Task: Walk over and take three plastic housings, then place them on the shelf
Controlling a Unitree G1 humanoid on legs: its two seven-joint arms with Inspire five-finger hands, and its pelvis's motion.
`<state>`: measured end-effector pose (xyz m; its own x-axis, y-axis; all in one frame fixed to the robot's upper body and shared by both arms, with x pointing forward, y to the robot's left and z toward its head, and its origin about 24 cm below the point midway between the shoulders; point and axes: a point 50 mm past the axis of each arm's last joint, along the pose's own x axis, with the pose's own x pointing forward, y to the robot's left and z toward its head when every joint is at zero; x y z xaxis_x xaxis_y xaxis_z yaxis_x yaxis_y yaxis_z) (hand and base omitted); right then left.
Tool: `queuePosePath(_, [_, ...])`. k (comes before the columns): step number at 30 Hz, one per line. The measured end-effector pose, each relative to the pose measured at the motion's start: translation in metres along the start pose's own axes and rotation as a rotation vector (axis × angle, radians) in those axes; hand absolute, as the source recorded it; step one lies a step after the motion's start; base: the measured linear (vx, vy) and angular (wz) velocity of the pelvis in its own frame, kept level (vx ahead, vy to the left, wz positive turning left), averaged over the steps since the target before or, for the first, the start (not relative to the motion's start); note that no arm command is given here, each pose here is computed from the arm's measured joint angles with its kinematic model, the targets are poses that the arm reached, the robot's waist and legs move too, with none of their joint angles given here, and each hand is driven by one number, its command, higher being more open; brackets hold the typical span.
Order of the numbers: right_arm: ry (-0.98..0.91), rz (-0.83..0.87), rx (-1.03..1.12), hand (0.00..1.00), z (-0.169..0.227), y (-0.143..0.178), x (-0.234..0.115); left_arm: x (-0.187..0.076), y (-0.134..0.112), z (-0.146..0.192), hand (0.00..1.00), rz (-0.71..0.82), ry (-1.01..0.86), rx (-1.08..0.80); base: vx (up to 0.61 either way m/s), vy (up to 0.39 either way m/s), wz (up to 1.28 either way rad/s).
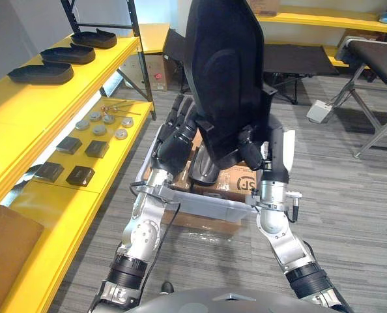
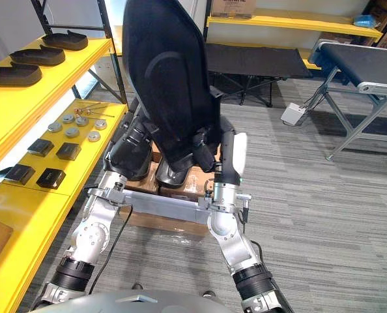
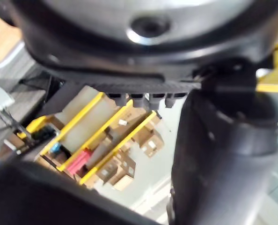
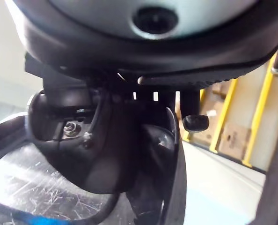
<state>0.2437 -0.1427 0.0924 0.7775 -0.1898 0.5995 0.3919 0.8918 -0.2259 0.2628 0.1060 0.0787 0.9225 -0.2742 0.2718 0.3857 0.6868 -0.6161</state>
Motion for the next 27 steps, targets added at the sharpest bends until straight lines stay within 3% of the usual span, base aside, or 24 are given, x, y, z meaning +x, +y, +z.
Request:
queuePosePath(6, [-0.247, -0.197, 0.076, 0.00, 0.043, -0.033, 0.032, -0.017, 0.040, -0.022, 1.00, 0.248, 0.164, 0.283, 0.00, 0.003, -0.09])
queuePosePath(13, [-0.257, -0.252, 0.098, 0.00, 0.047, -0.049, 0.035, -0.037, 0.078, -0.028, 1.00, 0.518, 0.214, 0.354, -0.01, 0.005, -0.04])
queuePosePath(19, [-0.188, -0.210, 0.053, 0.00, 0.038, -0.048, 0.029, -0.039, 0.082, -0.024, 1.00, 0.478, 0.119, 0.166, 0.00, 0.000, 0.00])
queuePosePath(23, [-0.118, -0.202, 0.009, 0.00, 0.021, -0.047, 0.025, -0.037, 0.078, -0.017, 1.00, 0.333, 0.007, -0.017, 0.00, 0.000, 0.00])
queuePosePath(27, [-0.046, -0.230, -0.049, 0.00, 0.003, -0.058, 0.020, -0.039, 0.078, -0.007, 1.00, 0.200, -0.062, -0.042, 0.00, 0.003, -0.01])
